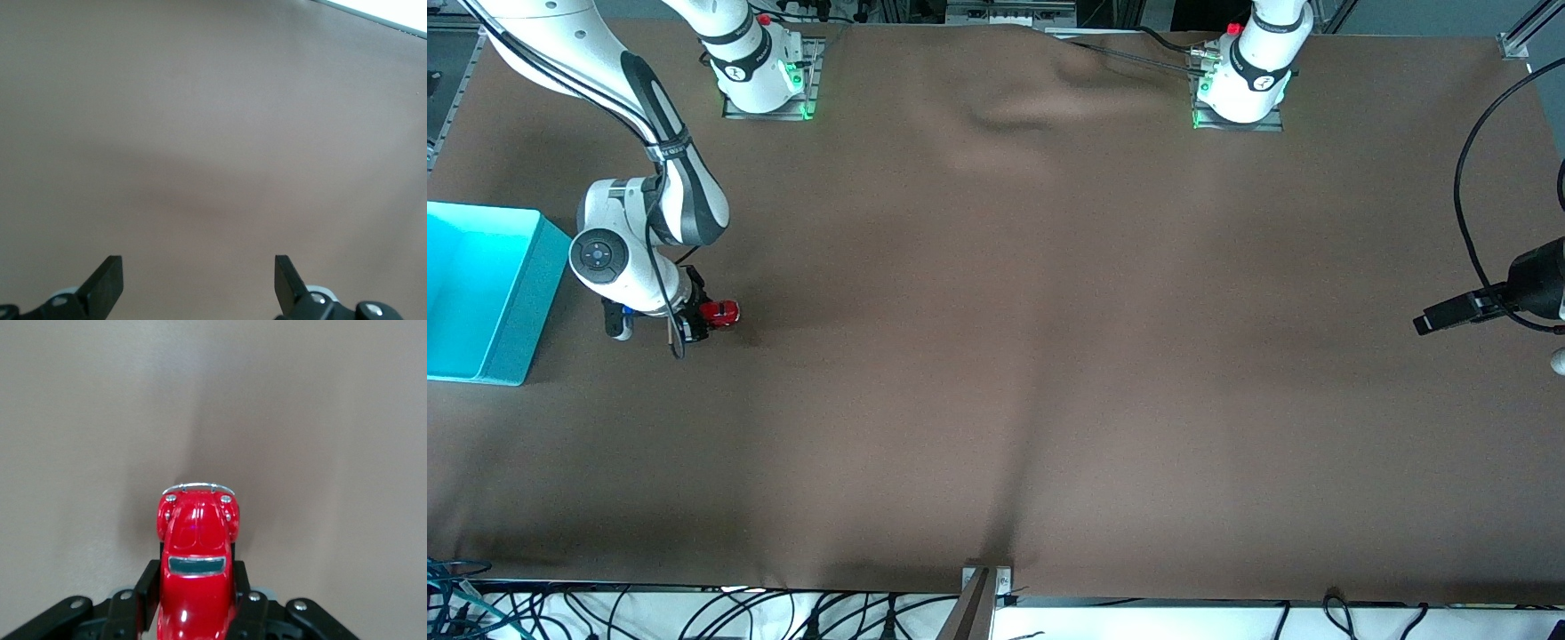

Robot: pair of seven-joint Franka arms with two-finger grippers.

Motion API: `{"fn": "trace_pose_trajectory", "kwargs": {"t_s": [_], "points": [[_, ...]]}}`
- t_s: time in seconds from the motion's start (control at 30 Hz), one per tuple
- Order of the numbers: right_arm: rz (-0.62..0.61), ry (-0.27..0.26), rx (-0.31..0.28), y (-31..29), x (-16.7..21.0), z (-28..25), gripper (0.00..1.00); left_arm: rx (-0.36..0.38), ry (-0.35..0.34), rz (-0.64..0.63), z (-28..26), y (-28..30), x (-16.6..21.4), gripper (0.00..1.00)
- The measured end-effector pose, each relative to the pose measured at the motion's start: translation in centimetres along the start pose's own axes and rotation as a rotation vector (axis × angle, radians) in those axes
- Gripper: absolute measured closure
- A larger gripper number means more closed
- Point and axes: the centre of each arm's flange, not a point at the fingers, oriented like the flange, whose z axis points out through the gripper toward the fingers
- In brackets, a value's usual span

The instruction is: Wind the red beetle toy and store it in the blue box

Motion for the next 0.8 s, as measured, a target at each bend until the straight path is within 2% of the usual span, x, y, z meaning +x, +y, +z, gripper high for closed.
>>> {"fn": "trace_pose_trajectory", "kwargs": {"t_s": [0.27,0.63,0.8], "points": [[-0.087,0.003,-0.028,-0.3,0.5,-2.0,0.53,0.000,0.000,0.000,0.0,0.0,0.0,0.00],[-0.292,-0.001,-0.047,-0.1,1.1,-4.6,0.53,0.000,0.000,0.000,0.0,0.0,0.0,0.00],[-0.410,-0.013,-0.086,0.2,1.8,-5.4,0.53,0.000,0.000,0.000,0.0,0.0,0.0,0.00]]}}
